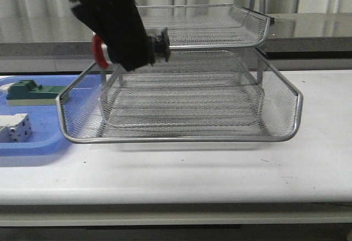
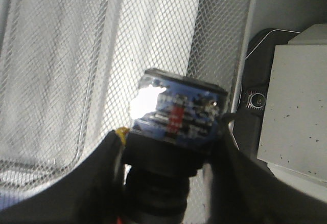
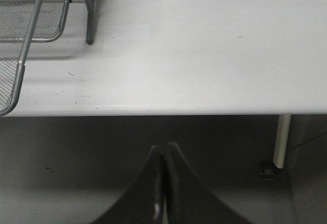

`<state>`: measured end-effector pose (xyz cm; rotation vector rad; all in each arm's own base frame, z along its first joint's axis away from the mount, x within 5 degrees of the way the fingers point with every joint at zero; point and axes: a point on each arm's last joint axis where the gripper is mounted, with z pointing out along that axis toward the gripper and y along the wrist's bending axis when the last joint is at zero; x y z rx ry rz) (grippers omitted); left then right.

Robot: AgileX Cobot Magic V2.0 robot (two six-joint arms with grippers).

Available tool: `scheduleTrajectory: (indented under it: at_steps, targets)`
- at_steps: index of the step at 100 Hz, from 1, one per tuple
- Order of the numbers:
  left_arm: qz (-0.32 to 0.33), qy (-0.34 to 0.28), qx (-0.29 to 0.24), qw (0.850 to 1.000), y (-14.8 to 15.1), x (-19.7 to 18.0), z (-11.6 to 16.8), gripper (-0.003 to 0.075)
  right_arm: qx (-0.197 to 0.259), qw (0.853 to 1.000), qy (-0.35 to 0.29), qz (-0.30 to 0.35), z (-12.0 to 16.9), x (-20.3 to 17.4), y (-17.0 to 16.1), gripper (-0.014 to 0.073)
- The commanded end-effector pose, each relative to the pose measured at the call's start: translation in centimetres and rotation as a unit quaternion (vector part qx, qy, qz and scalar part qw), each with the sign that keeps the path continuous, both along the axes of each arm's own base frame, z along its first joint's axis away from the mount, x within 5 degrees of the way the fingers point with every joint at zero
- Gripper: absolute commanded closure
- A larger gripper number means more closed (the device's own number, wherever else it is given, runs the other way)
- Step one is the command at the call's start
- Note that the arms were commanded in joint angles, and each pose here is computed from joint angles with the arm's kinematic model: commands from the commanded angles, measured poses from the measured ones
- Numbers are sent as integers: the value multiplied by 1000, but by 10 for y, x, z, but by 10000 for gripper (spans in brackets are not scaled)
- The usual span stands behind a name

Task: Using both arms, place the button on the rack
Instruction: 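Lower the button onto the middle tray mesh and open the left gripper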

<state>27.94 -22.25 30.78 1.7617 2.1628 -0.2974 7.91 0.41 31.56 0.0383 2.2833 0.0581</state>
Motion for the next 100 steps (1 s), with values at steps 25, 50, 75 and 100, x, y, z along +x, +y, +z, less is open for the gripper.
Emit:
scheduleTrajectory:
  at_steps: [25,50,75,100]
  targets:
    - [9,-56,-50,997,-22,13,1,741,-3,999,-42,0,14,3,-1,663]
    - [13,-59,-51,997,-26,19,-8,740,-3,999,-42,0,14,3,-1,663]
    - [11,-43,-42,998,-27,19,-14,613,-3,999,-42,0,14,3,-1,663]
    - [11,-43,-42,998,-27,19,-14,307,-3,999,-42,0,14,3,-1,663]
